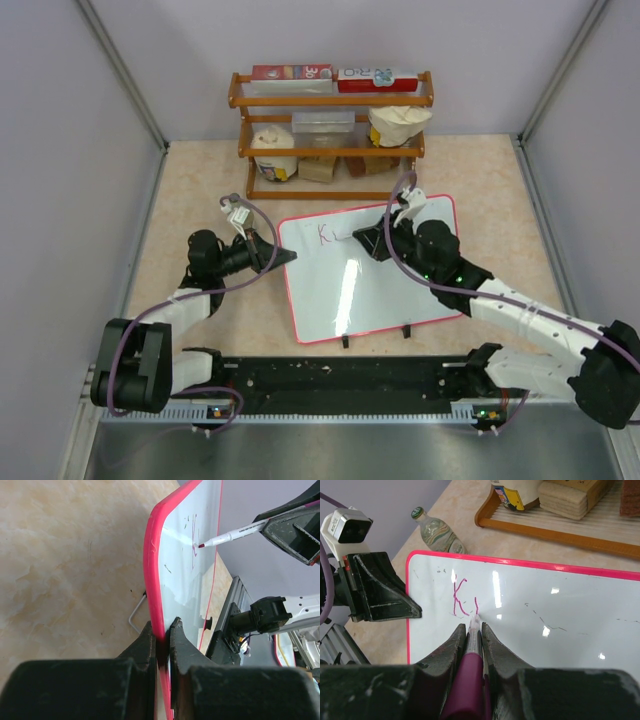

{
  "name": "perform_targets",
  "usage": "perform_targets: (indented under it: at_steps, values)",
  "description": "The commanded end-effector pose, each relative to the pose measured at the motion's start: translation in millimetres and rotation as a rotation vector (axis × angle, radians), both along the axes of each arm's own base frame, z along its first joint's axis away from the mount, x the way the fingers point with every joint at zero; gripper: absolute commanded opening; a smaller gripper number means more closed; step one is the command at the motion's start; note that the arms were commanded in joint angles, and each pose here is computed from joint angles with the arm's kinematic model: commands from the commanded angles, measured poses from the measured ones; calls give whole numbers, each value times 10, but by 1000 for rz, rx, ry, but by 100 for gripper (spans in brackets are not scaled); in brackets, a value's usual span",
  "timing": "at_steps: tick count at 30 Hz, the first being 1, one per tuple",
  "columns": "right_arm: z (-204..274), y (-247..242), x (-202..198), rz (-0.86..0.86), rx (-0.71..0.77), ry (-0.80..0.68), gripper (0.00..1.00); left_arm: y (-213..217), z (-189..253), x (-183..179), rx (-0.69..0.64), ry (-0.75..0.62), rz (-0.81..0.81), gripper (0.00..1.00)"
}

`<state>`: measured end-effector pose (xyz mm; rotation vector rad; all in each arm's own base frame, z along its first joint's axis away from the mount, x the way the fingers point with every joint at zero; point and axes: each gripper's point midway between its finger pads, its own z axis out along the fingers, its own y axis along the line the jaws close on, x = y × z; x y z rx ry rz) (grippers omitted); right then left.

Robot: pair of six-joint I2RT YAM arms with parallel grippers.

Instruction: Write a sentence on the whiteboard

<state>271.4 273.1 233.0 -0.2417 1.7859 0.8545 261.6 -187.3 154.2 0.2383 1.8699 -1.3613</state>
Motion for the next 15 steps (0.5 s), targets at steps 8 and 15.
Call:
perform_targets:
  at_steps: [8, 15]
  values:
    - [190, -28, -53, 18, 43, -34, 0, 126, -290, 160, 149, -104, 82, 0]
    - [665, 10, -77, 39, 156, -103, 0, 126, -290, 160, 149, -104, 82, 0]
